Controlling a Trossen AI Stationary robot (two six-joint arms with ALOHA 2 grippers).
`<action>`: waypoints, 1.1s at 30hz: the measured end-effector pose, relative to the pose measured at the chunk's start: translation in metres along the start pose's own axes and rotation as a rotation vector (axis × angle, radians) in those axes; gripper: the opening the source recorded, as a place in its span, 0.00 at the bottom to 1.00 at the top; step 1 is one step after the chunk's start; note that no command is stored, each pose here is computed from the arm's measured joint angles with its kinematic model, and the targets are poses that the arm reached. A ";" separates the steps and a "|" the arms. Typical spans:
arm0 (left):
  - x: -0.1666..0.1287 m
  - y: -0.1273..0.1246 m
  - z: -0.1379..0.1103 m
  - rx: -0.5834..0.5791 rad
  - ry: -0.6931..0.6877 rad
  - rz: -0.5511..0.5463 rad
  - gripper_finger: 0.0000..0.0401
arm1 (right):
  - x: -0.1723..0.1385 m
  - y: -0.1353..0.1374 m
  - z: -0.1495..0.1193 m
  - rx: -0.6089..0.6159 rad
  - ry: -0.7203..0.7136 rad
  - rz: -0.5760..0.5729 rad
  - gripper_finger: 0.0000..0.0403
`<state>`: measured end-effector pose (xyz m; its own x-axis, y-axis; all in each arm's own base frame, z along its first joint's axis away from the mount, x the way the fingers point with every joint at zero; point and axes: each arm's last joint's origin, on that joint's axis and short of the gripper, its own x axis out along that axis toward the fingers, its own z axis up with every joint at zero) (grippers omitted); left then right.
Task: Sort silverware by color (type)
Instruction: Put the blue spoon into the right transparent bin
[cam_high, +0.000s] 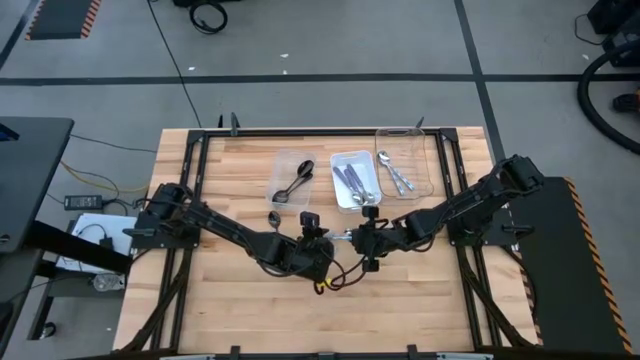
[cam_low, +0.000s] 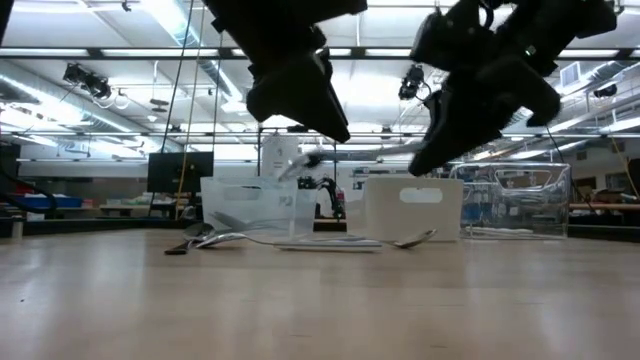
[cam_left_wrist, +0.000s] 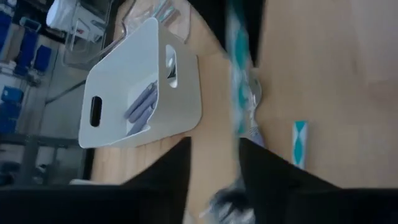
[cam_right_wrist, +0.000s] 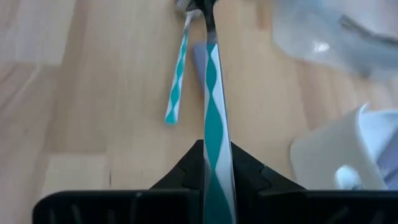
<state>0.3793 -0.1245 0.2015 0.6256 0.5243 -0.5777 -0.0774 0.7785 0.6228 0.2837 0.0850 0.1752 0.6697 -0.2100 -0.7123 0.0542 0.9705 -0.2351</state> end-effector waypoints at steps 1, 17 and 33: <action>-0.001 -0.001 0.000 -0.022 -0.003 0.000 0.40 | 0.001 -0.001 -0.002 0.004 0.020 0.009 0.11; -0.039 -0.039 0.002 -0.227 -0.070 -0.124 0.54 | -0.038 -0.038 -0.007 0.117 0.100 -0.109 0.11; -0.071 -0.065 -0.003 -0.370 -0.088 -0.198 0.51 | -0.106 -0.125 -0.030 0.443 0.119 -0.474 0.12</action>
<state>0.3375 -0.2111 0.2001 0.7190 0.3336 -0.6097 -0.2128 0.9408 0.2638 0.1836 -0.0172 0.2604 0.4132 -0.6136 -0.6729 0.6397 0.7215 -0.2651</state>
